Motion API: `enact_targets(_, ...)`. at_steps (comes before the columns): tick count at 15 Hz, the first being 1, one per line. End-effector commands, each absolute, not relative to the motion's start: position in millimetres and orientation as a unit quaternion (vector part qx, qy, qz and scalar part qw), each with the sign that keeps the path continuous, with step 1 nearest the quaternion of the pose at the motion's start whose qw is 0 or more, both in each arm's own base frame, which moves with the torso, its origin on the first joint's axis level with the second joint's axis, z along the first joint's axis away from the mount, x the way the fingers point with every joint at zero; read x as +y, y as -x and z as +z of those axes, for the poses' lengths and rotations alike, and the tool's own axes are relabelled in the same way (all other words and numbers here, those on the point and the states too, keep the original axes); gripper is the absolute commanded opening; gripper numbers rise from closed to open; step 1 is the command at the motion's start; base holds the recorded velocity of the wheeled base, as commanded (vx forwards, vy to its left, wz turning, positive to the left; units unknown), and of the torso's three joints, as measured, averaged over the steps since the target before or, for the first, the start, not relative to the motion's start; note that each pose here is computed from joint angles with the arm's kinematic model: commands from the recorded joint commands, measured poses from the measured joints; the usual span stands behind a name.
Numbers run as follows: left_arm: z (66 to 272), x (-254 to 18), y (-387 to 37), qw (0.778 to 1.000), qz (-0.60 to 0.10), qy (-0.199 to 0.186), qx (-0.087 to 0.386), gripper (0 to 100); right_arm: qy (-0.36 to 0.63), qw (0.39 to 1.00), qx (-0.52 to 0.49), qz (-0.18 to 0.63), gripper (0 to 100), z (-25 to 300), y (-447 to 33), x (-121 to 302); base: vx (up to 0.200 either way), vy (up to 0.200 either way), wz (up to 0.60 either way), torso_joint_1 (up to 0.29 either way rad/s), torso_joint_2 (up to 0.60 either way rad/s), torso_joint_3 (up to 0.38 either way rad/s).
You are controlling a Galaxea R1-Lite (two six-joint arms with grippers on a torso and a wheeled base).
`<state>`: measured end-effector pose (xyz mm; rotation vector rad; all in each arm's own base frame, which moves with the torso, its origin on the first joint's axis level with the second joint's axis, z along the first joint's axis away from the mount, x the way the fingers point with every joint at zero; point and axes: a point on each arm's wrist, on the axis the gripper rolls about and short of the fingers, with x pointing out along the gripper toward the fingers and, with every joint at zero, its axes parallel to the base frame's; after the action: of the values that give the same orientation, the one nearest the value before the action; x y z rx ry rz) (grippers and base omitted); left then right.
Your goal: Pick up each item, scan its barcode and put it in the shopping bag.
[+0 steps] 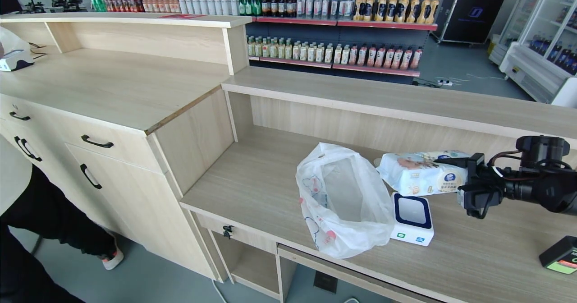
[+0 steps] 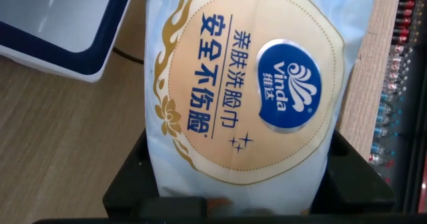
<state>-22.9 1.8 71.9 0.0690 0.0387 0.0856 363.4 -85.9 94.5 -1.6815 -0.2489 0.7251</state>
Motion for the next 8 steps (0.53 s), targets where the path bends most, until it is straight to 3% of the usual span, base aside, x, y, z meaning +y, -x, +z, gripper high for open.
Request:
enact_targets(1, 72, 2, 23, 0.998, 0.044, -0.034, 0.019, 100, 0.727, 0.602, -0.108, 0.311, 0, 96, -364, -86, 0.000, 0.000, 0.00, 0.000, 0.00, 0.000)
enact_targets(4, 72, 2, 23, 0.998, 0.044, -0.034, 0.019, 100, 0.707, 0.630, -0.092, 0.308, 0, 133, -342, -81, 0.000, 0.000, 0.00, 0.000, 0.00, 0.000)
enact_targets(6, 72, 2, 23, 0.998, 0.043, -0.034, 0.019, 100, 0.627, 0.714, 0.015, 0.311, 0, 188, -272, -69, 0.000, 0.000, 0.00, 0.000, 0.00, 0.000)
enact_targets(8, 72, 2, 23, 0.998, 0.044, -0.034, 0.019, 100, 0.486, 0.830, 0.087, 0.260, 0, 223, -192, -49, 0.000, 0.000, 0.00, 0.000, 0.00, 0.000)
